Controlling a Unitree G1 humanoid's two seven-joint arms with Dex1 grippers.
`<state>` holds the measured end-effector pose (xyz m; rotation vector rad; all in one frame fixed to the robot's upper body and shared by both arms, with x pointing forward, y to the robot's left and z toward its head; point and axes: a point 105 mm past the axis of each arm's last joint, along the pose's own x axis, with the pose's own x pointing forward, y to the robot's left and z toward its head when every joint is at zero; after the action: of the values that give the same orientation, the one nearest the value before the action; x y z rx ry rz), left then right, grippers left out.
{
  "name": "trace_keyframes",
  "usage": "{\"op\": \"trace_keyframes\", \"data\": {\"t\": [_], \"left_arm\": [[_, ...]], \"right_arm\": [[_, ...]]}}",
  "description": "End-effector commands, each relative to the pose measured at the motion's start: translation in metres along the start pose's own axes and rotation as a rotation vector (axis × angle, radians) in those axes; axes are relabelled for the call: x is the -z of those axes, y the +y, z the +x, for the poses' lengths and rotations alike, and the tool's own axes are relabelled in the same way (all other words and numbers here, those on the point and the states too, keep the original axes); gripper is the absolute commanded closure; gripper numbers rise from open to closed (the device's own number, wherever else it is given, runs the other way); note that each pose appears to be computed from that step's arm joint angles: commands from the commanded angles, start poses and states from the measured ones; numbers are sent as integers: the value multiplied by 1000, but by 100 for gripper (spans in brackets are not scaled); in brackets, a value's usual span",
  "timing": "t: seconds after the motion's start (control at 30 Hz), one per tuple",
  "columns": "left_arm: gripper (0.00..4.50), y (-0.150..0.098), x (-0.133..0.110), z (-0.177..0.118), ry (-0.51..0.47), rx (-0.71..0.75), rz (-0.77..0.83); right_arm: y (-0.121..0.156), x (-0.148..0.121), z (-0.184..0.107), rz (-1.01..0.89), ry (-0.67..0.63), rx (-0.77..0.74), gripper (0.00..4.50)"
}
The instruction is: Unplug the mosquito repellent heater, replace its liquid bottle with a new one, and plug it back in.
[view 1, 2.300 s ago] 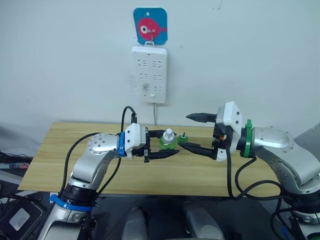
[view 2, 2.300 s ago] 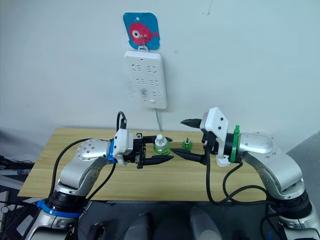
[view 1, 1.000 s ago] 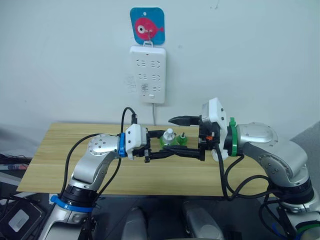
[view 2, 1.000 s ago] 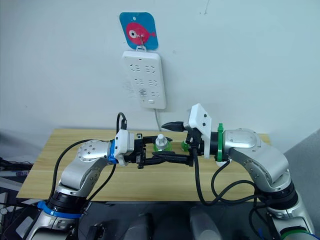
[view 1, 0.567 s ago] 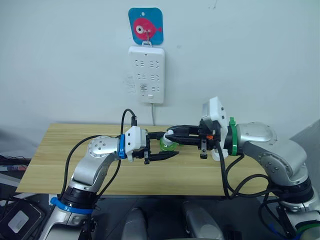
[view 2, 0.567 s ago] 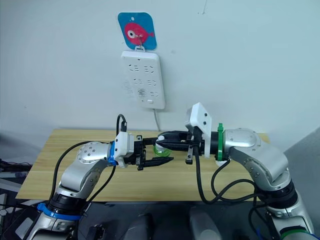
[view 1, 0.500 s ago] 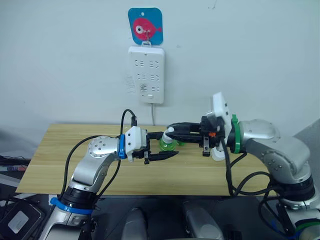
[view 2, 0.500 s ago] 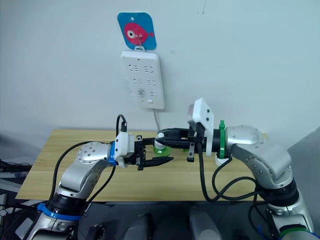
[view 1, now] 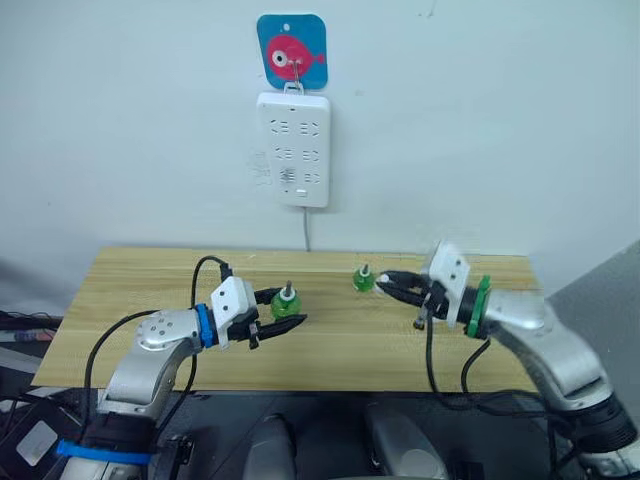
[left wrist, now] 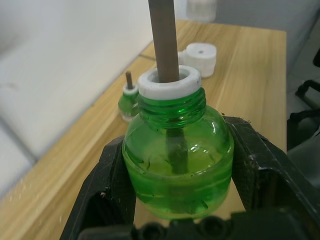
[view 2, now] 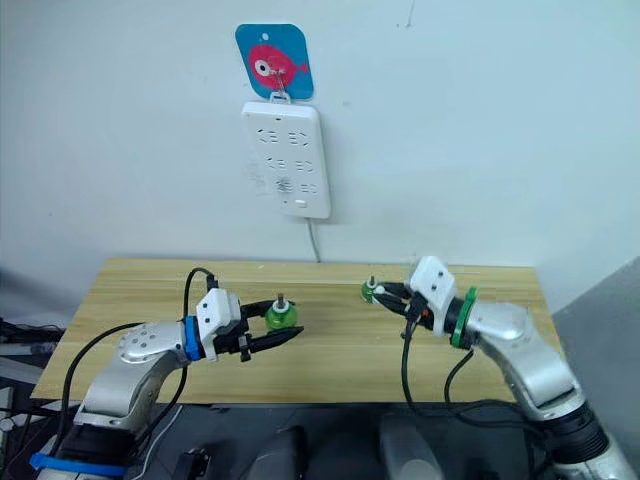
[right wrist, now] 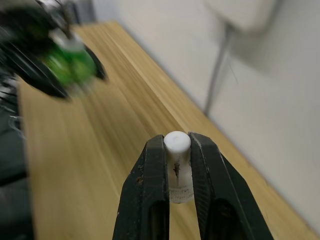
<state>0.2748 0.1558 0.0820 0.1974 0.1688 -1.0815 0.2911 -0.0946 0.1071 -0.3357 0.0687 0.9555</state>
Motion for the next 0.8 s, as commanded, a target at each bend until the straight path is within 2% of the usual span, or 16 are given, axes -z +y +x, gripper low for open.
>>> {"op": "trace_keyframes", "data": {"t": [0.03, 0.2, 0.47, 0.67, 0.8], "left_arm": [[217, -3, -7, -10, -9, -31, 16], [217, -11, -10, -12, -4, -29, 11], [217, -16, -12, -16, 12, -22, 10], [217, -16, -13, -16, 14, -18, 13], [217, -13, -17, -10, -7, -3, 15]], "right_arm": [[-2, 26, 15, -41, -15, 76, 424], [-15, 61, 36, -6, 6, 177, 424], [-25, 92, 44, 48, 49, 213, 424], [-28, 102, 38, 119, 52, 222, 213], [-29, 81, 29, 110, -13, 203, 79]]}}
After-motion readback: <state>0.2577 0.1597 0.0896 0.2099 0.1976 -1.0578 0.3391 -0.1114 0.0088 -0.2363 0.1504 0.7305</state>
